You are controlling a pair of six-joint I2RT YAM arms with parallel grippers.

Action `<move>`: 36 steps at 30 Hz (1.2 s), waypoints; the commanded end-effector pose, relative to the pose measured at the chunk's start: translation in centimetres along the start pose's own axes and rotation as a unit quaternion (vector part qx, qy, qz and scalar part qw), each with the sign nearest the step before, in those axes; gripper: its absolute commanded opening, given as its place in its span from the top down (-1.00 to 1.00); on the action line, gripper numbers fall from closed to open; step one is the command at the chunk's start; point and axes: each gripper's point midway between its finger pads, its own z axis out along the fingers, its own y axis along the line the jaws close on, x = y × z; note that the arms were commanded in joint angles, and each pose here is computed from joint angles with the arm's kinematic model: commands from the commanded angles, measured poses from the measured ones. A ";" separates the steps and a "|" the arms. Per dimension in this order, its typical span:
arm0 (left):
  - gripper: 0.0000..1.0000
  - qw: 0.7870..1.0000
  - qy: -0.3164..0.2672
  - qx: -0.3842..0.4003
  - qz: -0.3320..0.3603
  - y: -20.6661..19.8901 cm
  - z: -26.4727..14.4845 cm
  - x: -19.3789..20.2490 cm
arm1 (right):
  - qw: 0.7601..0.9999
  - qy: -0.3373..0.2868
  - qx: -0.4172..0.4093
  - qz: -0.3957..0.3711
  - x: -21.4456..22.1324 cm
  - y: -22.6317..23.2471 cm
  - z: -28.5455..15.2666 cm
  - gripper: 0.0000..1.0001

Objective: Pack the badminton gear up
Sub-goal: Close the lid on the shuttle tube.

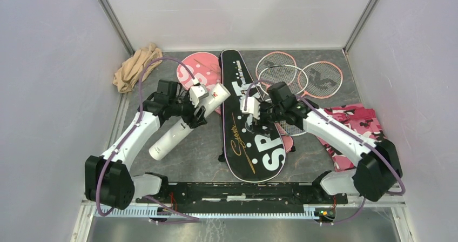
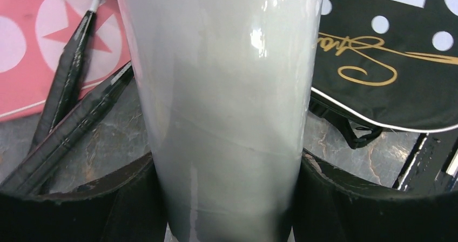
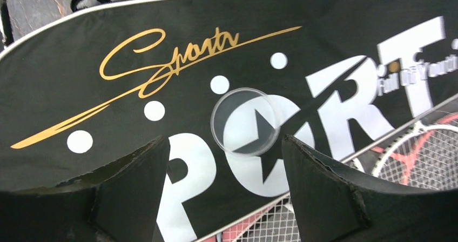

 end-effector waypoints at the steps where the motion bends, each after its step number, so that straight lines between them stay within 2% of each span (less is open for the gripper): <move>1: 0.85 0.997 -0.033 -0.058 -0.025 2.9 -1.3 -2.5 | 0.998 0.049 0.006 -0.029 1.2 -0.6 1.8 -0.60; 6: 0.85 0.994 -0.036 -0.084 -0.065 4.7 -2.1 -2.2 | 0.995 0.097 -0.005 -0.037 2.9 -0.7 3.5 -0.52; 12: 0.84 0.993 -0.041 -0.085 -0.070 5.0 -2.4 -2.0 | 0.990 0.132 -0.005 -0.048 4.0 -0.9 4.8 -0.40; 16: 0.84 0.993 -0.040 -0.082 -0.072 4.9 -2.4 -2.0 | 0.987 0.149 -0.010 -0.053 4.5 -1.0 5.5 -0.22; 22: 0.83 0.994 -0.045 -0.075 -0.066 4.7 -2.5 -2.4 | 0.984 0.167 -0.025 -0.062 5.5 -0.3 5.9 0.24; 28: 0.83 0.997 -0.046 -0.056 -0.037 4.1 -2.6 -2.6 | 0.986 0.151 -0.013 -0.068 4.2 -0.9 5.3 0.98; 36: 0.82 0.999 -0.039 -0.028 0.022 3.0 -2.8 -2.5 | 0.997 0.061 0.010 -0.054 -1.4 -2.0 2.4 0.99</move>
